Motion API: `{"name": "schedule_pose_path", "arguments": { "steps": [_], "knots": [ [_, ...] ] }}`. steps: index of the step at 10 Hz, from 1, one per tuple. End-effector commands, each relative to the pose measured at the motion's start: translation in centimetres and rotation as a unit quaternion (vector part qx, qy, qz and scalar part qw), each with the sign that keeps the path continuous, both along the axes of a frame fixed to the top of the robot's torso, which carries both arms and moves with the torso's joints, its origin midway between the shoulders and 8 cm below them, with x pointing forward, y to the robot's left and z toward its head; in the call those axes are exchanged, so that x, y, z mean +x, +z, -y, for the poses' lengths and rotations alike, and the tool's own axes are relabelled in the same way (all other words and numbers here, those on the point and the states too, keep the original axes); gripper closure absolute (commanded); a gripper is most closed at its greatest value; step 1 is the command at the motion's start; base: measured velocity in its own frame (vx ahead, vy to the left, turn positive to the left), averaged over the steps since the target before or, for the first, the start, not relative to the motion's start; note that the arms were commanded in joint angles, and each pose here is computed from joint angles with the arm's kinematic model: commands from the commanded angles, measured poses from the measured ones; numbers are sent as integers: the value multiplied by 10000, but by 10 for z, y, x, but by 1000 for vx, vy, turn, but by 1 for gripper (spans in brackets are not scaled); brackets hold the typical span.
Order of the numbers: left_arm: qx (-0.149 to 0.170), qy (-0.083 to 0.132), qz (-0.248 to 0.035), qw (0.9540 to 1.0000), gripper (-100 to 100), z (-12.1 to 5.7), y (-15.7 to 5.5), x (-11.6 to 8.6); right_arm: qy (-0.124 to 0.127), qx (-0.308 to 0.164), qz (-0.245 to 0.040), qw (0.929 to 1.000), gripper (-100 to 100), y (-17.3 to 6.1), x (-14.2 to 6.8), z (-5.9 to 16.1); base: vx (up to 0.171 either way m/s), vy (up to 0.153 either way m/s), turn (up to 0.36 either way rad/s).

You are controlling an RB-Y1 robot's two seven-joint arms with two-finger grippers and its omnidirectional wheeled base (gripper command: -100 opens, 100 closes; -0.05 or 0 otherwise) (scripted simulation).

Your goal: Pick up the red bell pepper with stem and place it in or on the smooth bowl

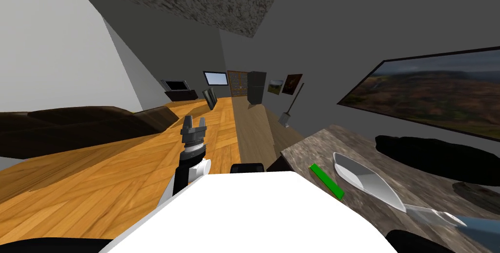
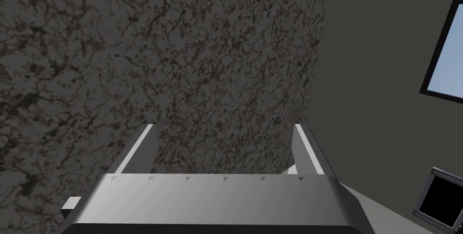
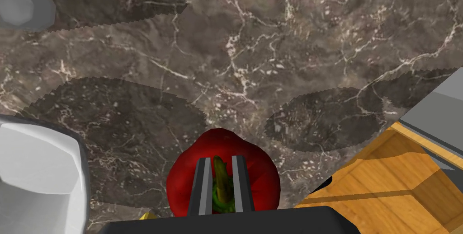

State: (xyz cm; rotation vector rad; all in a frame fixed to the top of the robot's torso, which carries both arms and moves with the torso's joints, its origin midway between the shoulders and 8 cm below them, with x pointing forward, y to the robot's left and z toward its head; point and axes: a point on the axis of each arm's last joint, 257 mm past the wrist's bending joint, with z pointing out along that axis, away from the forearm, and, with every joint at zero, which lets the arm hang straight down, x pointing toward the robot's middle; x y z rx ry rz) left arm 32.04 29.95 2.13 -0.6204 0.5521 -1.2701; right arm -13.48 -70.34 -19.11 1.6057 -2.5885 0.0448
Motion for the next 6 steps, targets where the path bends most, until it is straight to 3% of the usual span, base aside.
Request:
{"name": "schedule_pose_path", "arguments": {
  "steps": [1, 6],
  "knots": [
    [0, 0, 0, 10000, 0, 0, 0, 0, -82, -27, -35, 10000, 100, 11, -16, 4, 11, 11, 109],
    [0, 0, 0, 10000, 0, 0, 0, 0, -298, -125, -116, 9994, 100, 44, -44, 13, 16, 2, 121]
  ]
}}
